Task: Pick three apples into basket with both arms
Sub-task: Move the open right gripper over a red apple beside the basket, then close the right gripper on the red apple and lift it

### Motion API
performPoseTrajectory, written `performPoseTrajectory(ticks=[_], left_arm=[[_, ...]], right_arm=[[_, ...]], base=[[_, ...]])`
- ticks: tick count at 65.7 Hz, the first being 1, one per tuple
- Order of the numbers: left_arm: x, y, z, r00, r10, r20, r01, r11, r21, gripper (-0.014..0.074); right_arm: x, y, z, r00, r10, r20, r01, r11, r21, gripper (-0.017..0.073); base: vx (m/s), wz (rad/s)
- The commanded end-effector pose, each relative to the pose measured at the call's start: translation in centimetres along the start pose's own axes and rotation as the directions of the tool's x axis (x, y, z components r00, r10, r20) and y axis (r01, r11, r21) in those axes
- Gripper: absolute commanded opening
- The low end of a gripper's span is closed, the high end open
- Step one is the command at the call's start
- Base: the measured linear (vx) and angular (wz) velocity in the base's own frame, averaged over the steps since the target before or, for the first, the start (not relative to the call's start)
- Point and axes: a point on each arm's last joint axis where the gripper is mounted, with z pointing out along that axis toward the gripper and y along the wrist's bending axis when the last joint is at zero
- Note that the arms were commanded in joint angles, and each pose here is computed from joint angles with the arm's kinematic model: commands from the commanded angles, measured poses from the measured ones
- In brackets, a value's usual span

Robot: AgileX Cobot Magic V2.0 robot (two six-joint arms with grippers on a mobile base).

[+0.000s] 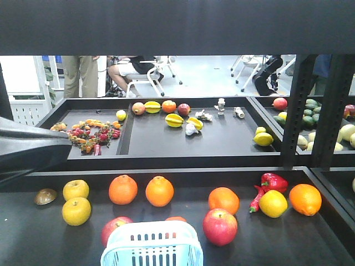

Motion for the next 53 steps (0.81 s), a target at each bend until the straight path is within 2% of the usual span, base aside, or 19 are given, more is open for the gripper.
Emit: performPoseTrajectory(ticks=[1, 18, 31, 41, 46, 53], left_arm=[[-1.3, 0.3, -0.8, 0.996, -0.014, 0.084, 0.018, 0.999, -0.044, -0.0008], [-1.3, 0.3, -0.8, 0.996, -0.014, 0.084, 0.018, 0.999, -0.044, -0.0008], [-1.3, 0.3, -0.8, 0.996, -0.014, 0.084, 0.018, 0.999, -0.044, -0.0008], [-1.3, 0.3, -0.8, 0.996, -0.014, 0.084, 0.018, 0.999, -0.044, -0.0008], [-1.3, 0.3, -0.8, 0.996, -0.014, 0.084, 0.018, 0.999, -0.044, -0.0008], [-1.3, 0.3, -0.8, 0.996, -0.014, 0.084, 0.018, 0.999, -0.044, -0.0008]], right_arm=[[-1.1, -0.1, -0.4, 0.998, -0.011, 0.056, 0.010, 1.000, 0.006, 0.0602], [-1.3, 0.1, -0.2, 0.996, -0.066, 0.057, 0.068, 0.997, -0.021, 0.0601], [-1.7, 0.1, -0.2, 0.993, -0.069, 0.098, 0.071, 0.997, -0.026, 0.0599], [-2.1, 0.8, 0.7, 0.996, -0.035, 0.082, 0.044, 0.993, -0.107, 0.0599], [-2.2, 1.6, 1.5, 0.996, -0.080, 0.051, 0.086, 0.988, -0.132, 0.0599], [-2.7, 2.3, 2.4, 0.986, -0.156, 0.057, 0.161, 0.982, -0.101, 0.0599]], base=[[0.00, 0.00], [0.00, 0.00], [0.00, 0.00], [0.00, 0.00], [0.00, 0.00], [0.00, 0.00]])
